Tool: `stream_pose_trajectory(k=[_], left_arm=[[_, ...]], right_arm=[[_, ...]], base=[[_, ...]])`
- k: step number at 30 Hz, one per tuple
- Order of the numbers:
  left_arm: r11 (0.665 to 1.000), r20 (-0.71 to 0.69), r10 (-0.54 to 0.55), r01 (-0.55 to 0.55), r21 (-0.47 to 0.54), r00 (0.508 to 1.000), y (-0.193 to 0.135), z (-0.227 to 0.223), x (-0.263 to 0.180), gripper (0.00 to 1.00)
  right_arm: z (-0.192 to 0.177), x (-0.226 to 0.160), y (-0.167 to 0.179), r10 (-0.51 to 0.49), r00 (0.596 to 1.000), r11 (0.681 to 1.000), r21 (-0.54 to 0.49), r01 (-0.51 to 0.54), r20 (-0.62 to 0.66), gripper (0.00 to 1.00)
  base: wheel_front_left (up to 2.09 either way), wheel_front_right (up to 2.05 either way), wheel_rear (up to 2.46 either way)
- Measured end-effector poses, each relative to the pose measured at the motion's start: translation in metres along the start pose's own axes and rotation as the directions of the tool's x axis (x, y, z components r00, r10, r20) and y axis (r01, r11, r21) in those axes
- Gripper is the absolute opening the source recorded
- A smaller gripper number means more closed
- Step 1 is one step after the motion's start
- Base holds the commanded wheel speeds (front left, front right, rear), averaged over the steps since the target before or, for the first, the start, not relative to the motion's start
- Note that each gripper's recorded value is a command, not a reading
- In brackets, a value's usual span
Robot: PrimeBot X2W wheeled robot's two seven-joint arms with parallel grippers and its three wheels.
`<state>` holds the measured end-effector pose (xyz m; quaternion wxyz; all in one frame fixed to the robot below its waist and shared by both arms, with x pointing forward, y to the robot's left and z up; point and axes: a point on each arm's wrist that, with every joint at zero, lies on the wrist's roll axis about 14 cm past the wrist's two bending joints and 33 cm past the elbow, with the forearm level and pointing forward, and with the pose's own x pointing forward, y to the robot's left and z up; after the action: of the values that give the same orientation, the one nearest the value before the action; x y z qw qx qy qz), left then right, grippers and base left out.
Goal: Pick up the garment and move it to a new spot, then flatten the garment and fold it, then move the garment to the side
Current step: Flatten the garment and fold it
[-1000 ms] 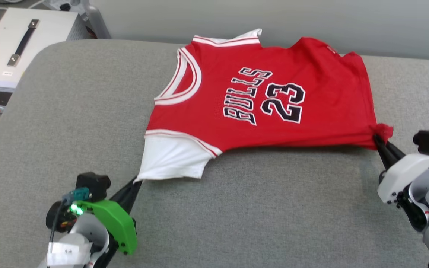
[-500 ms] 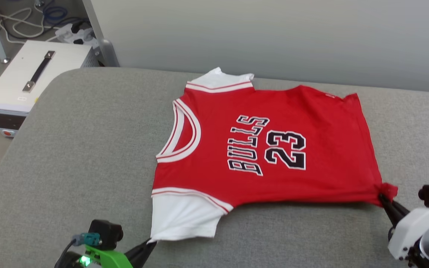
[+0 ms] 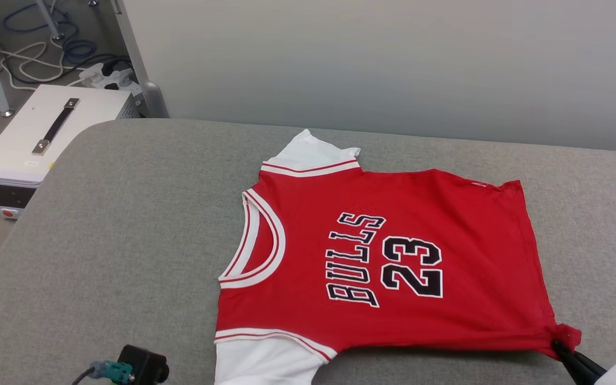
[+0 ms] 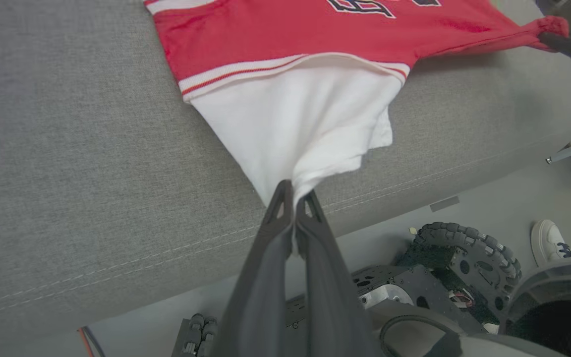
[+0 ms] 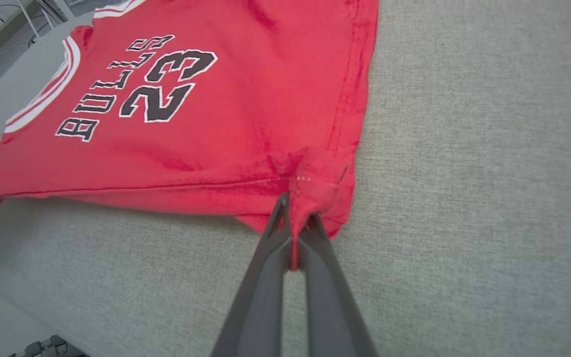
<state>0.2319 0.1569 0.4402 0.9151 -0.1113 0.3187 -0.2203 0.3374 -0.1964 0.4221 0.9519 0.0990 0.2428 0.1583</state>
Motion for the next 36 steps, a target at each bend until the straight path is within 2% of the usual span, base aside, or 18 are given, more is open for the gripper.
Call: stream_pose_trajectory(k=[7,16,25,36], left_arm=[[1.000,0.060,-0.012,0.011,0.027,0.998,-0.004,0.026,0.004,0.00],[0.992,0.172,-0.014,-0.008,0.125,0.985,0.008,0.093,0.027,0.00],[0.982,0.155,-0.011,-0.018,0.187,0.988,0.026,0.127,0.069,0.00],[0.977,0.088,0.028,-0.046,0.208,0.996,0.056,0.143,0.119,0.00]], right_arm=[[0.021,-0.006,0.001,-0.006,0.999,1.000,0.003,0.006,0.053,0.00],[0.039,0.003,0.005,-0.008,0.998,1.000,-0.008,0.008,0.063,0.00],[0.055,0.030,0.003,-0.014,0.998,1.000,-0.013,0.015,0.054,0.00],[0.045,0.057,-0.012,-0.060,0.998,0.998,-0.035,0.059,-0.017,0.00]], base=[[0.00,0.00,0.00],[0.00,0.00,0.00],[0.00,0.00,0.00],[0.00,0.00,0.00]])
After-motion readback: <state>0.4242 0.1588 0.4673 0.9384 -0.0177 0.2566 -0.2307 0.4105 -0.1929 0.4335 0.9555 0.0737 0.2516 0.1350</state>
